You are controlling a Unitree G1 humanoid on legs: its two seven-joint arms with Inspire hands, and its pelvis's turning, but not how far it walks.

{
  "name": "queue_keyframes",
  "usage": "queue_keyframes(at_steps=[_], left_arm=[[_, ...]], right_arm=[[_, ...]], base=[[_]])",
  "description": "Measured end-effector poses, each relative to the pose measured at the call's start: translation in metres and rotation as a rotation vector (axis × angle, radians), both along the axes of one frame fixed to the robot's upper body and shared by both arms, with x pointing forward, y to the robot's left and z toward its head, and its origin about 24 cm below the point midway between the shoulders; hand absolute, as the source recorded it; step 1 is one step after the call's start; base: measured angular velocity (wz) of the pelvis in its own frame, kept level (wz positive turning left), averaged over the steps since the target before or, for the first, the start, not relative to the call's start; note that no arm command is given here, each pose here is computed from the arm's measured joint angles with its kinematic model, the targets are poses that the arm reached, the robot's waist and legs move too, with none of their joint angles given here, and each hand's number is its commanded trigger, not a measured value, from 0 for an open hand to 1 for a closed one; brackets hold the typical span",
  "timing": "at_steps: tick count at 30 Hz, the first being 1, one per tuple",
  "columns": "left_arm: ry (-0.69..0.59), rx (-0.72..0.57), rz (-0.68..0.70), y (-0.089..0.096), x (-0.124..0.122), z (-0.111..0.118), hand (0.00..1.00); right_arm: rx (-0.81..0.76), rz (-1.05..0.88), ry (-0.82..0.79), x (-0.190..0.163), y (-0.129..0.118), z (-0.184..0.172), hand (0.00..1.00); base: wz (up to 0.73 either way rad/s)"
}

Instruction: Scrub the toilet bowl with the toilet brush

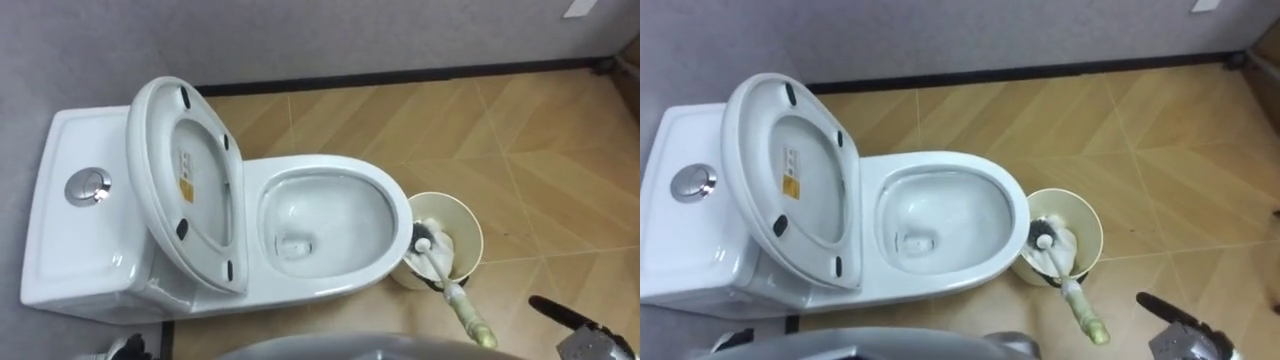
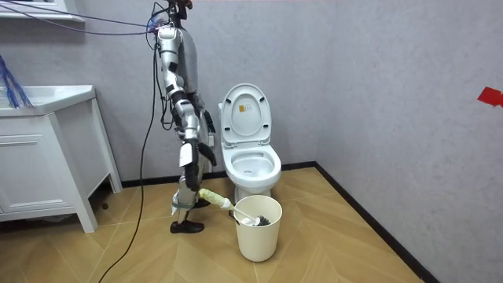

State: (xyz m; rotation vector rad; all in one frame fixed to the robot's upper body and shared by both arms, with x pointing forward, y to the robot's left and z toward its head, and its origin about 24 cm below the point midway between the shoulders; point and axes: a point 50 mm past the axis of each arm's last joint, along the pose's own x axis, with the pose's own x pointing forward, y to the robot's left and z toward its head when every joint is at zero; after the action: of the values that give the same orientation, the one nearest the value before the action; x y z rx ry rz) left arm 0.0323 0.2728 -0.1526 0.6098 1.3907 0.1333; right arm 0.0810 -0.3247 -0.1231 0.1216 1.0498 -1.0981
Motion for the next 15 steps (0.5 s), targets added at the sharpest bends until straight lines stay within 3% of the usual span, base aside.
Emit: queue_keyframes(at_steps=[4, 15], left_arm=[[-0.026, -0.01, -0.039, -0.003, 0.008, 0.0, 0.0], [-0.191, -0.036, -0.119, -0.011, 0.058, 0.006, 0.0]], right_arm=[[-0.047, 0.194, -0.005, 0.024, 0.008, 0.004, 0.0], [-0.123, 0.44, -0.003, 0.072, 0.021, 0.011, 0.0]], base=[[0.02], [0.19]])
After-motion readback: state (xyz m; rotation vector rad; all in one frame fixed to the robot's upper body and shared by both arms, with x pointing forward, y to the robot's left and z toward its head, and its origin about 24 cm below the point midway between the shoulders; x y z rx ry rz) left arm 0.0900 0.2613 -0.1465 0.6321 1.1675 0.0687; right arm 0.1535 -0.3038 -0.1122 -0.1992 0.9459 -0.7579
